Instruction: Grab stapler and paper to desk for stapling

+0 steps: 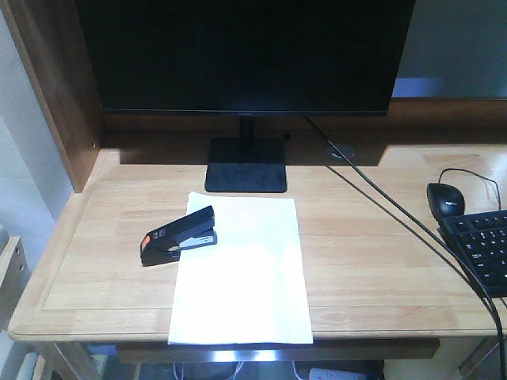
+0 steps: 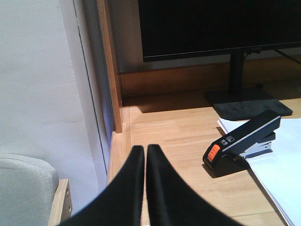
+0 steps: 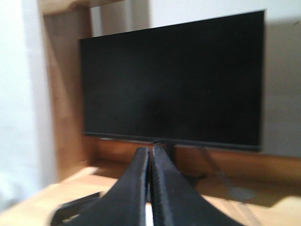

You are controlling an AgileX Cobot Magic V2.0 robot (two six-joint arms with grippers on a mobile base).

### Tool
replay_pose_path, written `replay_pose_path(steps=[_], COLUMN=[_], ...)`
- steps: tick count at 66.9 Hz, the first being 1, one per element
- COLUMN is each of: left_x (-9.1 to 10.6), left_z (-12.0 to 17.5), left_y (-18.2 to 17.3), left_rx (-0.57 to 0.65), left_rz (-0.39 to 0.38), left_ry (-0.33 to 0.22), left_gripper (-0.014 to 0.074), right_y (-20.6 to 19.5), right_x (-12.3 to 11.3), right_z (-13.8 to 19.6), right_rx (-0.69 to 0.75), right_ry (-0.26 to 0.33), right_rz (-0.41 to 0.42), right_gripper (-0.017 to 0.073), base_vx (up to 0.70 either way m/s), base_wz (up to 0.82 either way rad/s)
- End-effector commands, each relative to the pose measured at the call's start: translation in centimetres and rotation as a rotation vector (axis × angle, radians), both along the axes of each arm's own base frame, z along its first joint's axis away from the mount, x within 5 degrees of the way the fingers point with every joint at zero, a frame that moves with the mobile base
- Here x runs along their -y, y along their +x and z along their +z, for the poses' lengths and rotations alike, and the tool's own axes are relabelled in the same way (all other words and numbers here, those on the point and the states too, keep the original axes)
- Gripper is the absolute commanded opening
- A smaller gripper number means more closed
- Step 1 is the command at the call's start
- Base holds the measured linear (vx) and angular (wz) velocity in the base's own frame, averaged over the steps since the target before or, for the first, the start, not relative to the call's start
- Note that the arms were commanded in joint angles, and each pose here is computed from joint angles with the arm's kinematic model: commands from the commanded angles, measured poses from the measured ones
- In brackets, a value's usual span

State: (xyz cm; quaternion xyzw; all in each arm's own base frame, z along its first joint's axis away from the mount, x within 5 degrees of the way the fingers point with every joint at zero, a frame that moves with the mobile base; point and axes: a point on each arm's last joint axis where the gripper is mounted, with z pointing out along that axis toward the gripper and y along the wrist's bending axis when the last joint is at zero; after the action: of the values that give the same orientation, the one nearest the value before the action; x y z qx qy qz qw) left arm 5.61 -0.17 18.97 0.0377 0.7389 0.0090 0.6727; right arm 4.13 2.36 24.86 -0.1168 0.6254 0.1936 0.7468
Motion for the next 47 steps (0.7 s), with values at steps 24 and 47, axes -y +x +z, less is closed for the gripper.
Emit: replay_pose_path(steps=[24, 47], left_x=[0.1, 0.1], left_z=[0.2, 0.2], left_y=[0.0, 0.0], left_rx=[0.071, 0.071], left_rz=[-0.007, -0.007], left_ry=[-0.012, -0.012], left_gripper=[-0.0006, -0.0006], right_y=[0.5, 0.5], right_x=[1.9, 2.0], right_z=[-0.3, -0.6], right_rx=[0.017, -0.056], right_ry=[-0.354, -0.301], right_rz=[-0.271, -0.353], right_gripper=[-0.0009, -0.0009], base_vx=[0.0, 0.0], base_wz=[0.0, 0.0])
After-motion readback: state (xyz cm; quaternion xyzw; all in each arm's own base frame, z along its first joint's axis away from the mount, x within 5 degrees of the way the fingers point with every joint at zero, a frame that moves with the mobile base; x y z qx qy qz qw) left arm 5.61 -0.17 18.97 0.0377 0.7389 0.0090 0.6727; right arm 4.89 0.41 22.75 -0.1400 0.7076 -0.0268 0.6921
